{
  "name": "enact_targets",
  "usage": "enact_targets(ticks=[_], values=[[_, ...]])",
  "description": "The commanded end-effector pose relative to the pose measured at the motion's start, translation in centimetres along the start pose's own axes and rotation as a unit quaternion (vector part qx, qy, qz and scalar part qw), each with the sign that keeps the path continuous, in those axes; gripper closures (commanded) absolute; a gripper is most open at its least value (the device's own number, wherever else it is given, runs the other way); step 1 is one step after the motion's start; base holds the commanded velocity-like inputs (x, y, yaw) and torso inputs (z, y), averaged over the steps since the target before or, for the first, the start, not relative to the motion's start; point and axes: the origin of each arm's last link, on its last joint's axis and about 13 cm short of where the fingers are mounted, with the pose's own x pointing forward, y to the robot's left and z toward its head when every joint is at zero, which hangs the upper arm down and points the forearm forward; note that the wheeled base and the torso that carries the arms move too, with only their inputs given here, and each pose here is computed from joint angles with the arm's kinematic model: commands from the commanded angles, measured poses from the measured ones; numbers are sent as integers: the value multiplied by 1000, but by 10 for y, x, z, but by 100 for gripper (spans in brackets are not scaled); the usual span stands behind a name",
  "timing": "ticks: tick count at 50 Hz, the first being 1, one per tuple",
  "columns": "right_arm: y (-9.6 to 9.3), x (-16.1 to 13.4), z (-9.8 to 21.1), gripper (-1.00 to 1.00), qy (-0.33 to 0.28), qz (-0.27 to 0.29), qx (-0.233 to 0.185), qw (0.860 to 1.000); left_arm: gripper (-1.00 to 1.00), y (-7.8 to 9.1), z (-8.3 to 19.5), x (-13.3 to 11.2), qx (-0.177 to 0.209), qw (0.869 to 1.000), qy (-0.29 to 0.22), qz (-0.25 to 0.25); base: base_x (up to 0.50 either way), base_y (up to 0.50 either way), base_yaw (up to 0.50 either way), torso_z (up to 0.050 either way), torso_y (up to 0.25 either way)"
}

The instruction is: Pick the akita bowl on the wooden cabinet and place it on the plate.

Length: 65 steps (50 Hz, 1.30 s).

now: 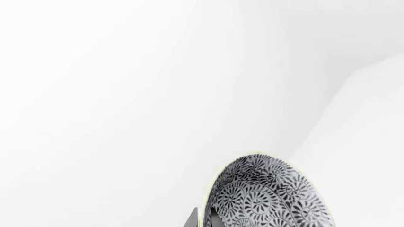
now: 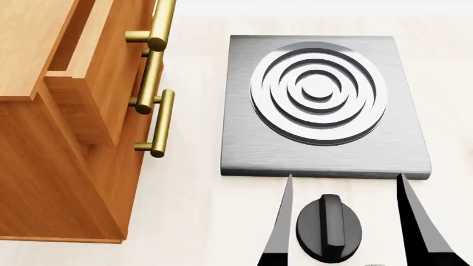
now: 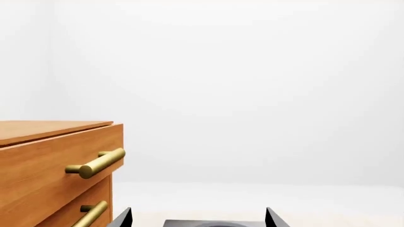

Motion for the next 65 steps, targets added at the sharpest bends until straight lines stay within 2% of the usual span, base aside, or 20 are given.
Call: enact_targets(ticks=[1, 8, 15, 34, 42, 49, 65], values=[[0, -1, 2, -100, -2, 0, -1, 1000, 100, -13, 10, -14, 20, 999, -26, 3, 0, 0, 0, 0, 0], [1, -1, 2, -100, -3, 1, -2, 1000, 100, -28, 15, -22, 28, 999, -38, -13, 0, 0, 0, 0, 3], [1, -1, 3, -100, -3, 2, -2, 1000, 100, -32, 17, -26, 30, 999, -40, -17, 0, 0, 0, 0, 0], [0, -1, 5, -100, -8, 1, -1, 1000, 100, -62, 22, -35, 27, 997, -50, -51, 0, 0, 0, 0, 0], [-1, -1, 6, -100, -8, 1, -1, 1000, 100, -71, 21, -37, 29, 996, -54, -67, 0, 0, 0, 0, 0], [0, -1, 5, -100, -8, 1, -2, 1000, 100, -72, 20, -39, 26, 996, -55, -68, 0, 0, 0, 0, 1], [0, -2, 6, -100, -8, 2, -3, 1000, 100, -86, 4, -40, 37, 995, -40, -89, 0, 0, 0, 0, 1]])
